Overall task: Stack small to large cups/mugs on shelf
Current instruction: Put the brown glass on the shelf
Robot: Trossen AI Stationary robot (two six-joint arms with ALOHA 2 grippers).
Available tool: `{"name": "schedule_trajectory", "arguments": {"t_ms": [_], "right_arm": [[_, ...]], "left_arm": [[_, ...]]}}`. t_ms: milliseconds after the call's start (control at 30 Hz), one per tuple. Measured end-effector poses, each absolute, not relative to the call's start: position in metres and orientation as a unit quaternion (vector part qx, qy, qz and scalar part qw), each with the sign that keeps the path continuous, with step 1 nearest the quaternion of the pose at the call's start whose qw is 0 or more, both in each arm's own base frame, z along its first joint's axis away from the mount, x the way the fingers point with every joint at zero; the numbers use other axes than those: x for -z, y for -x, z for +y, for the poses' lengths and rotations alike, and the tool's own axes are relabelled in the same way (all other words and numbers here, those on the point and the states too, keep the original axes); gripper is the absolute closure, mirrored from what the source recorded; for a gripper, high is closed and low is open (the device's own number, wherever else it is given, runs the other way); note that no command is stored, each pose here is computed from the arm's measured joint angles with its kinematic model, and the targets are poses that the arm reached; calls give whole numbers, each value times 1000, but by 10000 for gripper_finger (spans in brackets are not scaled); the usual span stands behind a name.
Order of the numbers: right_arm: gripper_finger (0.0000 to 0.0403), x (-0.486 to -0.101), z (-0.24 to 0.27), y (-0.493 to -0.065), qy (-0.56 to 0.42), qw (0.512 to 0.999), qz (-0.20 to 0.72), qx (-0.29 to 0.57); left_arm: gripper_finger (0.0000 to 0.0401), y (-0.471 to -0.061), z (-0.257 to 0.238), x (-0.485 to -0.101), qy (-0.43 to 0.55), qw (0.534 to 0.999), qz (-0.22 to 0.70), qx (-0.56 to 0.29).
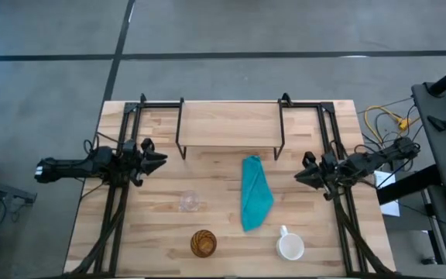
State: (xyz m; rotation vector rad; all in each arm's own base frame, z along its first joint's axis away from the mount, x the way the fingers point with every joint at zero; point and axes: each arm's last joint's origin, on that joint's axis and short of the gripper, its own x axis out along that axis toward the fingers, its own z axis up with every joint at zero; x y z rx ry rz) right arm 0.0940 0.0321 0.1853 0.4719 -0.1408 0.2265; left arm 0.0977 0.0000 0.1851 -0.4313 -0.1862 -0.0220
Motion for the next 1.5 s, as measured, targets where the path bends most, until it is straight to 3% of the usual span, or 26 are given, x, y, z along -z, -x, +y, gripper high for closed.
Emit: {"name": "schedule_trajectory", "arguments": {"t_ms": [167,500,900,1067,1233,1333,1500], "right_arm": [[349,-201,33,-95,-244,952,-138,-125],[349,-262,42,-117,-206,973,-20,-106],[349,-385,52,-143,-200,973,-29,-108],[349,-415,58,-156,-131,984,-50,-107],[349,-438,64,-171,-99,988,-59,-105],[349,-442,68,-180,-106,989,7,-106],[349,-424,75,-184,-155,951,257,-78]], "left_arm": [[315,-95,-3,-205,202,976,-51,59],[315,-100,-4,-260,195,974,106,46],[315,-114,-6,-359,131,987,40,86],[315,-113,-6,-372,62,994,21,89],[315,-118,-6,-367,64,993,38,88],[315,-122,-6,-365,72,992,49,88],[315,-129,-6,-362,106,989,65,86]]}}
